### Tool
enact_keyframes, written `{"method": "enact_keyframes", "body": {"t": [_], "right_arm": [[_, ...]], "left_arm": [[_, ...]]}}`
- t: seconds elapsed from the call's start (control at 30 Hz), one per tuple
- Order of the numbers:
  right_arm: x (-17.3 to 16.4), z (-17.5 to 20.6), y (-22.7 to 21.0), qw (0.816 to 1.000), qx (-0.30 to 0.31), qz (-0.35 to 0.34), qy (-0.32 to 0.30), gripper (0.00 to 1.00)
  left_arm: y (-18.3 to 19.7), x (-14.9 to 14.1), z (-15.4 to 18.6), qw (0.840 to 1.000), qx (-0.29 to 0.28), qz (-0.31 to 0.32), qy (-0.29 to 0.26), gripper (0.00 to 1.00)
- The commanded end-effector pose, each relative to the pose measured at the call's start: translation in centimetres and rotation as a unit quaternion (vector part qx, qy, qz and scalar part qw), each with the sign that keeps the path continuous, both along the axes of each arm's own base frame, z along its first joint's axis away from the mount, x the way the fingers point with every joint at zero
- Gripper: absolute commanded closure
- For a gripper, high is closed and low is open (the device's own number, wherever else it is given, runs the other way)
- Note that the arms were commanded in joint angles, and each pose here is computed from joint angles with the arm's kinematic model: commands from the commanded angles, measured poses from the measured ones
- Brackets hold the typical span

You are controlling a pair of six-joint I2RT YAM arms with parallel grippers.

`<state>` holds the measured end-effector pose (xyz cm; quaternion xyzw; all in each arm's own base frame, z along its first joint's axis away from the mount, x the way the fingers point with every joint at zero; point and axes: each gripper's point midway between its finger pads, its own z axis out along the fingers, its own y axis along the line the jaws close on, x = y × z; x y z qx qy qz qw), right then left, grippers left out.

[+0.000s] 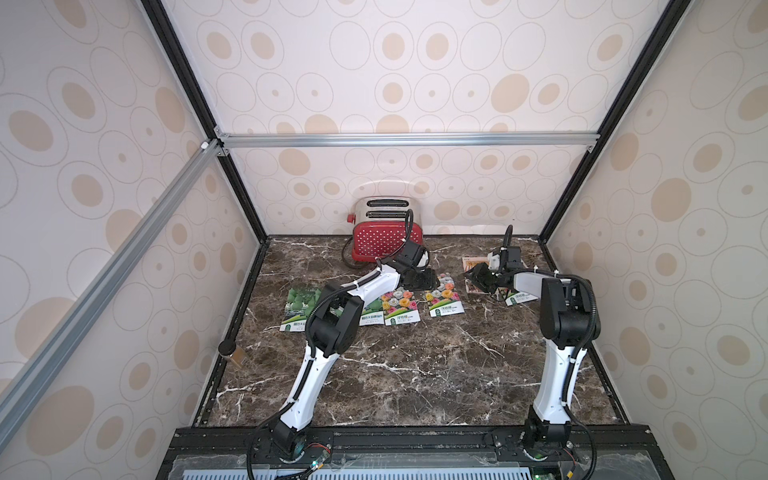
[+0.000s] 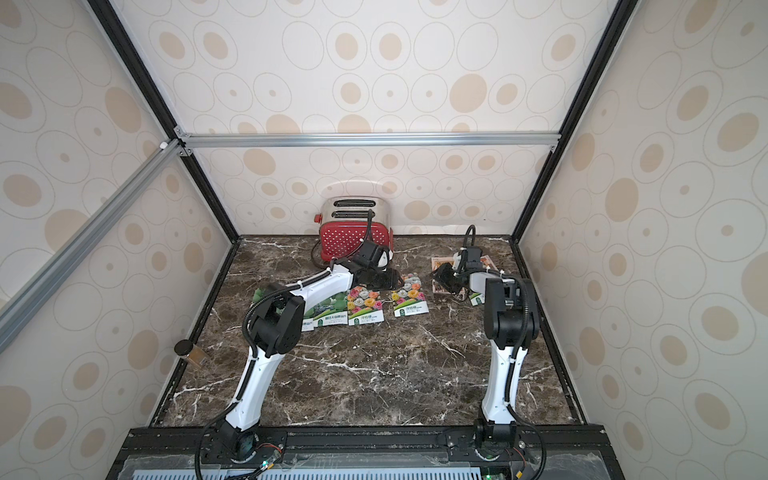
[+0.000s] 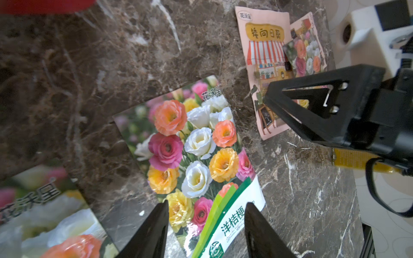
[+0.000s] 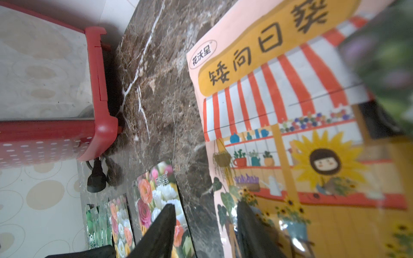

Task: Arrange the seed packets in a row
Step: Move the seed packet to the center of the board.

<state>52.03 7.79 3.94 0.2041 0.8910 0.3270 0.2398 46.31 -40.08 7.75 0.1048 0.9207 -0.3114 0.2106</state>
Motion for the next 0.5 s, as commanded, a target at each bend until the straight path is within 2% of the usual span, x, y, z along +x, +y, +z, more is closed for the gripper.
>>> {"method": "enact_keyframes", "body": {"t": [0.0, 0.27, 0.47], "right_arm": [[-0.4, 1.2, 0.3, 1.0, 0.002, 0.014, -0.016, 0.52], [-0.1, 1.5, 0.5, 0.999, 0.013, 0.02, -0.024, 0.52], [-0.1, 1.7, 0.4, 0.999, 0.006, 0.022, -0.026, 0.52]], "left_arm": [[-2.5, -0.1, 1.5, 1.0, -0.022, -0.013, -0.014, 0.44], [-5.2, 0.1, 0.1, 0.999, -0.05, -0.017, -0.01, 0.45], [-5.7, 0.0, -2.2, 0.999, -0.041, -0.015, 0.001, 0.46]]}}
